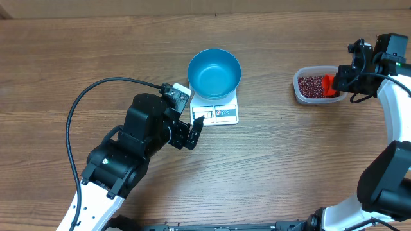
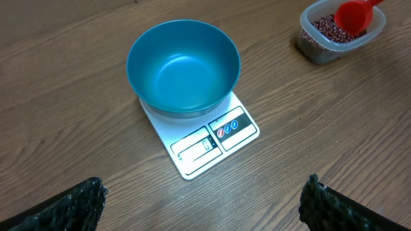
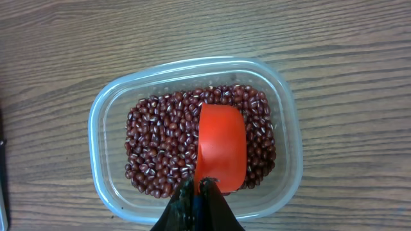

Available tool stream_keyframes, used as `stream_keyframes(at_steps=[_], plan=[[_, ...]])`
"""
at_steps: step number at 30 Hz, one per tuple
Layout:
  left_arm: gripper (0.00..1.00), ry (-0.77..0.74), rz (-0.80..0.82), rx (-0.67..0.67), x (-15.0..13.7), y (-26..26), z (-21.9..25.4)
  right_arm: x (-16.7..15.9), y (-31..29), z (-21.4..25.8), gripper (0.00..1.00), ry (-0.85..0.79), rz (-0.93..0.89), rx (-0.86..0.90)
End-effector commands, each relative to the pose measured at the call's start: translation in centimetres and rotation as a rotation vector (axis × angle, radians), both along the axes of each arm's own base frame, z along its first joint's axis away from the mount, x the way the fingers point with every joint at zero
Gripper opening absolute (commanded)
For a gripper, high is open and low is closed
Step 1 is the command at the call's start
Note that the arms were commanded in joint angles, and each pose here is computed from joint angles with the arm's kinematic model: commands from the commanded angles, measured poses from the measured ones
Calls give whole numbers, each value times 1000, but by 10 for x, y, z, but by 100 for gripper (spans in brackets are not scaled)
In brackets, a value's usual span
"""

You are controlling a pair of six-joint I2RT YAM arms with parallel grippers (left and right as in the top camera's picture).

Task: Scoop item into bowl and weigh 150g on scale
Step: 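Dip the red scoop into the beans and scoop them up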

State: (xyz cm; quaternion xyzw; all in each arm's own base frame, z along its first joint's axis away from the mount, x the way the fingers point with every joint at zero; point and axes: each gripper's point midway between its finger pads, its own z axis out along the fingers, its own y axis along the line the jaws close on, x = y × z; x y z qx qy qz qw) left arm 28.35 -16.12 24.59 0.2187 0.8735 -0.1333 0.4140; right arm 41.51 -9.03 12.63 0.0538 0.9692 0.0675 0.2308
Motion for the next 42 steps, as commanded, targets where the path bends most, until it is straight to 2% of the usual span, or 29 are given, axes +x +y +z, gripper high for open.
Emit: stream_keyframes(at_steps=[1, 18, 23, 34, 42], plan=[[99, -1, -1, -19, -2, 0, 3, -3, 4, -9, 4, 20, 31, 6], [100, -1, -1, -19, -2, 0, 3, 0, 6, -26, 4, 47, 58, 25], [100, -1, -1, -19, -2, 0, 3, 2, 21, -33, 4, 44, 95, 114], [99, -1, -1, -19, -2, 0, 3, -2, 23, -35, 4, 61, 112, 116], [99, -1, -1, -19, -2, 0, 3, -2, 38, -30, 4, 35, 170, 188]])
